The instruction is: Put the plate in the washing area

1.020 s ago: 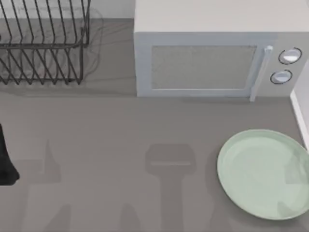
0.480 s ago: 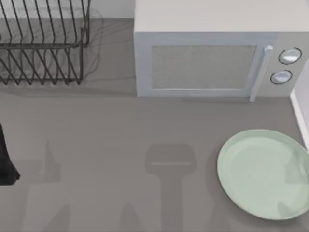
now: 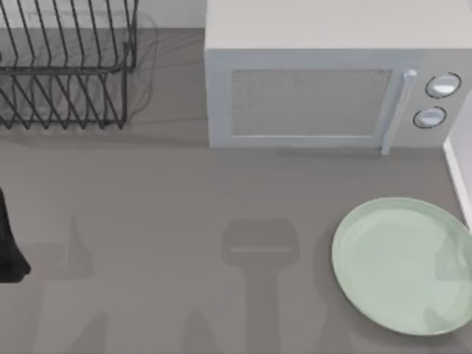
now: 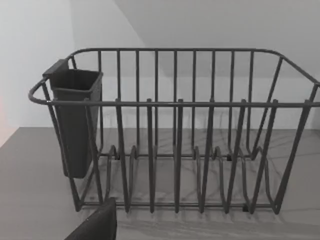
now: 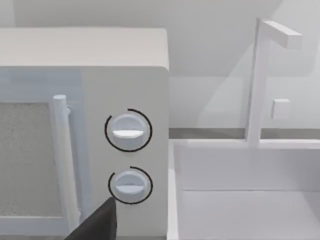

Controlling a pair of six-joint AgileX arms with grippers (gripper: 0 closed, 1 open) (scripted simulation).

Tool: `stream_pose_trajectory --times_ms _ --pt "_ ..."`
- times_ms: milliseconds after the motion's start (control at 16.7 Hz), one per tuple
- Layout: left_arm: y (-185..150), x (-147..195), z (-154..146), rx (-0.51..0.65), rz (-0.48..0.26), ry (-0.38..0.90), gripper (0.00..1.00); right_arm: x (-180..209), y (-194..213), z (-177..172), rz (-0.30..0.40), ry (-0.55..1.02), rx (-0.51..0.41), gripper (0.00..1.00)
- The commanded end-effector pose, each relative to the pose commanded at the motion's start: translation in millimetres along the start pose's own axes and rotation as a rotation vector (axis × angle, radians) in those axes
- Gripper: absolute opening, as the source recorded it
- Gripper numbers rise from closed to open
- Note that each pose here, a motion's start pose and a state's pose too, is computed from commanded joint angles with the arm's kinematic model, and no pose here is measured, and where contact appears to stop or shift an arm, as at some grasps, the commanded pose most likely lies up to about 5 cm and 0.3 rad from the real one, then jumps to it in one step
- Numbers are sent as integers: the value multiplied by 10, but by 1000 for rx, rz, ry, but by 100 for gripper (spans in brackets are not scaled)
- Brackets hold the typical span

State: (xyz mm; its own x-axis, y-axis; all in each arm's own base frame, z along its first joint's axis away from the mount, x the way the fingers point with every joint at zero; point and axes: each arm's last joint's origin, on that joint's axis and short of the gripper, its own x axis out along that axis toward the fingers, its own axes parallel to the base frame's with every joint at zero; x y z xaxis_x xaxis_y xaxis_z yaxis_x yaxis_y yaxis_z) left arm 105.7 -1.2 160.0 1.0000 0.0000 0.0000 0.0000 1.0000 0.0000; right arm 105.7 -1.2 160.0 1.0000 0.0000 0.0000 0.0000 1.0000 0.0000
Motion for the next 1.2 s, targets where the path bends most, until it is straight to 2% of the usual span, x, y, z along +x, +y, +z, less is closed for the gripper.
stream_pose_trajectory --times_ms 300,540,900,1200 --pt "0 0 0 0 0 0 100 0 5 19 5 8 5 100" --pt "0 0 0 0 0 0 100 33 72 252 60 130 61 100" --pt "0 0 0 0 0 0 100 423 366 765 164 566 168 100" --pt "0 0 0 0 0 0 100 1067 925 897 164 1024 173 100"
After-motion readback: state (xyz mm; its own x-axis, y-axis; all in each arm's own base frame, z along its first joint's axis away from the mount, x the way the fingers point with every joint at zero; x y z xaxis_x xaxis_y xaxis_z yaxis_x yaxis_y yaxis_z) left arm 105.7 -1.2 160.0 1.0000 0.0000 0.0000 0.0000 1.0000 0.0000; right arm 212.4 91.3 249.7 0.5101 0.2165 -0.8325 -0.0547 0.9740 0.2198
